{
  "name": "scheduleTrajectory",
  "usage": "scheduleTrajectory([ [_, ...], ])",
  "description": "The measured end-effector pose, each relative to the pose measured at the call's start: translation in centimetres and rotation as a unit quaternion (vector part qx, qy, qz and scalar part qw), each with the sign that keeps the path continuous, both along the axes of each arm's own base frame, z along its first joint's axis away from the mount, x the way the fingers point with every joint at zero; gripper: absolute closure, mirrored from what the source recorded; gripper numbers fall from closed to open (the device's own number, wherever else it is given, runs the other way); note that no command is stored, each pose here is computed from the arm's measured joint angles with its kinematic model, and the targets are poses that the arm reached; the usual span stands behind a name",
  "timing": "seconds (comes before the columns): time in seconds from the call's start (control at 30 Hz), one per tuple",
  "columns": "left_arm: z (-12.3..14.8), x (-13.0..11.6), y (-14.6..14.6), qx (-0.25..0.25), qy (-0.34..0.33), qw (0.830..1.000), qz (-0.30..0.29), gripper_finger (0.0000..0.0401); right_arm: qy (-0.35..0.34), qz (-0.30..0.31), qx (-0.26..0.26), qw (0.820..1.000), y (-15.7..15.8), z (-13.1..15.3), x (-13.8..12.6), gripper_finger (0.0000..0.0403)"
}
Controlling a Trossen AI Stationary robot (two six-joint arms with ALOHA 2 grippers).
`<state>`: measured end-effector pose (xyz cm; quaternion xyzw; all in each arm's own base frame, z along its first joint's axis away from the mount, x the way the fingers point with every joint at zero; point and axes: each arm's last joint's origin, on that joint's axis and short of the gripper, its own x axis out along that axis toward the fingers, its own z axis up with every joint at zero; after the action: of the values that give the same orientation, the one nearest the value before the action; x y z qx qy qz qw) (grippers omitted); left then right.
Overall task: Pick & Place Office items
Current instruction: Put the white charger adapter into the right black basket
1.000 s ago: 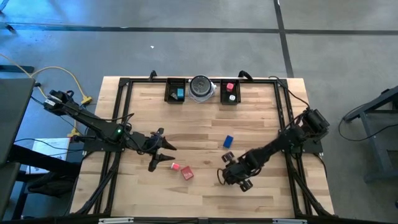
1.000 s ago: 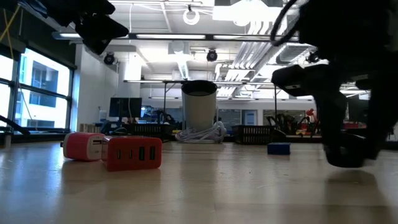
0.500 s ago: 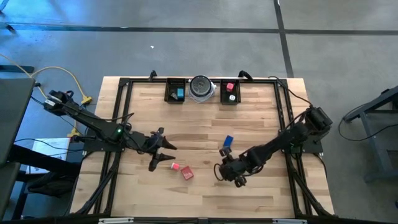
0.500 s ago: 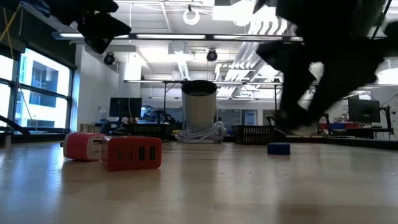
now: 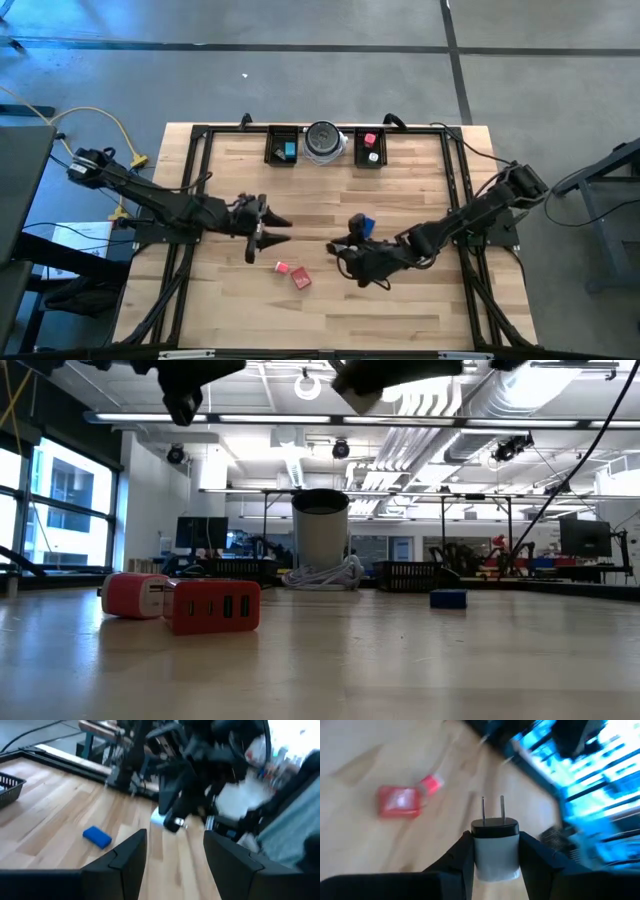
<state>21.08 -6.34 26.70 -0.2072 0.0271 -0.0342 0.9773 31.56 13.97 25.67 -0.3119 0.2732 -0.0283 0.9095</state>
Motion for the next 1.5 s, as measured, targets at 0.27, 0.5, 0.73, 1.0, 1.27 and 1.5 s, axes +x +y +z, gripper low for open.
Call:
scheduleTrajectory([
  [0.27,0.2,1.1,1.1,-0.106,-0.033,0.993,0.040,0.0209,-0.103,-0.018,-0.031,0.994,-1.5,2.1,1.8,0.0292],
  [0.5,-0.3,2.4,1.0,-0.144,-0.054,0.988,0.014,0.0209,-0.140,-0.022,-0.050,0.989,-2.3,3.0,2.3,0.0292],
  [0.73,0.0,2.8,0.7,-0.143,-0.089,0.986,-0.009,0.0209,-0.184,0.001,-0.028,0.982,-2.2,3.9,2.6,0.0292],
  [1.0,0.6,2.7,0.7,-0.126,-0.119,0.985,-0.025,0.0209,-0.225,-0.006,-0.001,0.974,-3.2,4.2,3.0,0.0292],
  [1.27,0.7,2.7,0.7,-0.122,-0.127,0.984,-0.028,0.0209,-0.254,0.012,0.024,0.967,-4.4,3.4,3.1,0.0292],
  [1.5,0.8,2.7,0.7,-0.124,-0.133,0.983,-0.029,0.0209,-0.269,0.041,0.023,0.962,-4.5,3.8,3.2,0.0292],
])
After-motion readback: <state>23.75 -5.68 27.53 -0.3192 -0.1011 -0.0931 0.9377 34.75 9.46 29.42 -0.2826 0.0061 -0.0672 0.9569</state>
